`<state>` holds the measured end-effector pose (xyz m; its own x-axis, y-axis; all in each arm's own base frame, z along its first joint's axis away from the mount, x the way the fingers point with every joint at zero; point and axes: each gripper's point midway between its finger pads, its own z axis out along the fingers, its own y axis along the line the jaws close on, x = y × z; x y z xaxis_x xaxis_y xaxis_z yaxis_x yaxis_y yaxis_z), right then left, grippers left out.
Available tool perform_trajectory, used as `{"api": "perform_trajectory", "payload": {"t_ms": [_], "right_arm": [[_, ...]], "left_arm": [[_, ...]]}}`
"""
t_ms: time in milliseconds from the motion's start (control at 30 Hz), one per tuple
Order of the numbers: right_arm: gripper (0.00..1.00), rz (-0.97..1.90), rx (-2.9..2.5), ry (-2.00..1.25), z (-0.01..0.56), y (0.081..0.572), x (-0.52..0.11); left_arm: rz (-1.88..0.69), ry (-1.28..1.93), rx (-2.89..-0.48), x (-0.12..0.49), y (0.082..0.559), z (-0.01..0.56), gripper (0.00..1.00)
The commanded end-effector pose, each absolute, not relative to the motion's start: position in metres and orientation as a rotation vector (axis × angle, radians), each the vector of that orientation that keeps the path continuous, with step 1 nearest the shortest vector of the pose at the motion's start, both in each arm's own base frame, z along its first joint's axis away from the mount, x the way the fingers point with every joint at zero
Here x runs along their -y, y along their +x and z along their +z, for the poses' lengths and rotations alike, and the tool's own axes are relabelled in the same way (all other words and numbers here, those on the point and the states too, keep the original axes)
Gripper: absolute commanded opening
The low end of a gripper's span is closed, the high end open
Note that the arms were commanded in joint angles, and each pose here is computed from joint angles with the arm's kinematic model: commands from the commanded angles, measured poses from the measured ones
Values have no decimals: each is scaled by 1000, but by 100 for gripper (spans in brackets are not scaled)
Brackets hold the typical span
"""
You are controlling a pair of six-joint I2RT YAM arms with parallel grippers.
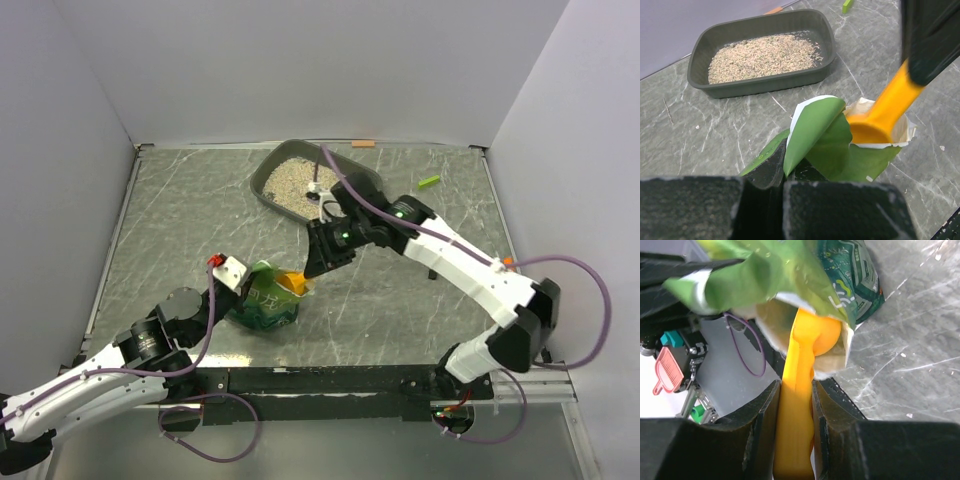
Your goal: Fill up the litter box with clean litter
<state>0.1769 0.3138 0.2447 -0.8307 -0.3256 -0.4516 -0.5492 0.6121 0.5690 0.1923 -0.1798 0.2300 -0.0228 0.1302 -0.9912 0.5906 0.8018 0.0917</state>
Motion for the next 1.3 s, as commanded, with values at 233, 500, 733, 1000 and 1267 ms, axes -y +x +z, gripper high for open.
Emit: {"api": "perform_trajectory", "payload": {"t_ms": [233, 500, 733, 1000, 1267], "right_arm": [[0, 870, -2756, -642, 173, 193, -352], [0, 1122, -2773, -492, 129, 186, -382], [0, 1546, -2582, -451, 140, 171, -402], [0, 1896, -2342, -475, 171, 150, -401], [0, 2027, -2205, -449, 197, 143, -389]], "left_arm": [[-488, 564, -1517, 187, 186, 255, 1], [-483, 562, -1522, 187, 187, 253, 1], [-473, 568, -1532, 188, 188, 248, 1], [-479, 586, -1541, 191, 187, 244, 1], [-482, 617, -1552, 196, 187, 238, 1]]}}
